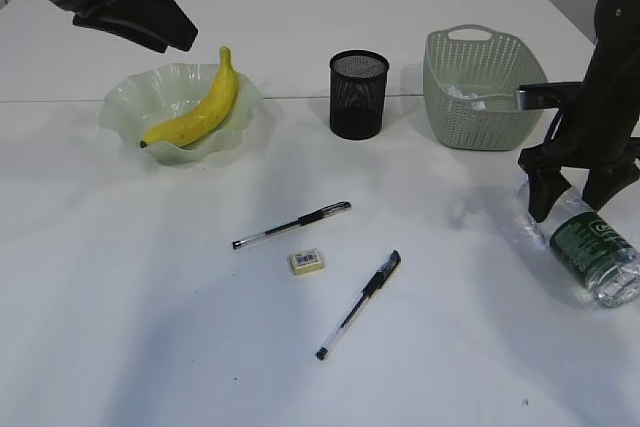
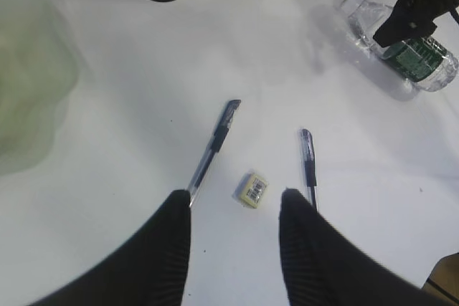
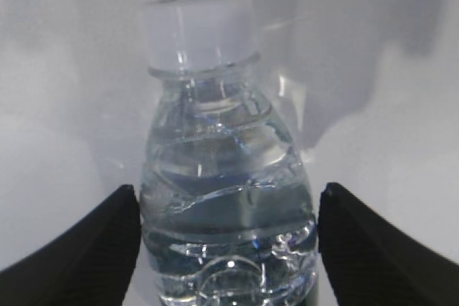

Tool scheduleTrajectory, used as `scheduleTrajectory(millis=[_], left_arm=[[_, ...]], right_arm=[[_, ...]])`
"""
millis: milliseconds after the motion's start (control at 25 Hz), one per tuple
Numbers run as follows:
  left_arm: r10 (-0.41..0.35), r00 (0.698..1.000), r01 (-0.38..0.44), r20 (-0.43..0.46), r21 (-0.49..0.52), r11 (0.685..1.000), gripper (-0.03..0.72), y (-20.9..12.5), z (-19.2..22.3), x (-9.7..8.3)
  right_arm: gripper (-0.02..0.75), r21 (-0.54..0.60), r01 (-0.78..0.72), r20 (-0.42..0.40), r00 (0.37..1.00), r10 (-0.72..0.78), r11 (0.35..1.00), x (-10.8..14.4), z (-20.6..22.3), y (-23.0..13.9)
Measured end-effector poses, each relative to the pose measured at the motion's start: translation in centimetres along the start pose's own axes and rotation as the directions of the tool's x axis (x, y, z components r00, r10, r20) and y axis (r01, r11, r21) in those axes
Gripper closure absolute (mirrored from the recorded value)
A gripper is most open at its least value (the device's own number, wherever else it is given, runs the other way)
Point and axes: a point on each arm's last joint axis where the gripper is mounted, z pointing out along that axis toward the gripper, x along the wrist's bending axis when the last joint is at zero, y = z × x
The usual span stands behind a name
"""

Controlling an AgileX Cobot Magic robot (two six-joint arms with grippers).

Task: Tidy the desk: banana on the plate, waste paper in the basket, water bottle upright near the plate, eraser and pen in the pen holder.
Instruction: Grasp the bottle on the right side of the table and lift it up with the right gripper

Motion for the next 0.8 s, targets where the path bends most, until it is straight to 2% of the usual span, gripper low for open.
scheduleTrajectory(millis=[600,800], left_arm=[[0.002,1.0,-0.002,0.009,0.017,1.0,0.403,-0.16,-0.08,-0.13],[0.003,1.0,-0.003,0.012,0.025,1.0,0.403,-0.22,-0.08,-0.16]], right_arm=[[0.168,0.002,0.044,0.001,0.999,-0.044,0.999,-0.01,0.04,-0.03],[0.244,0.003,0.047,0.005,0.999,-0.047,0.999,-0.04,0.04,-0.03]])
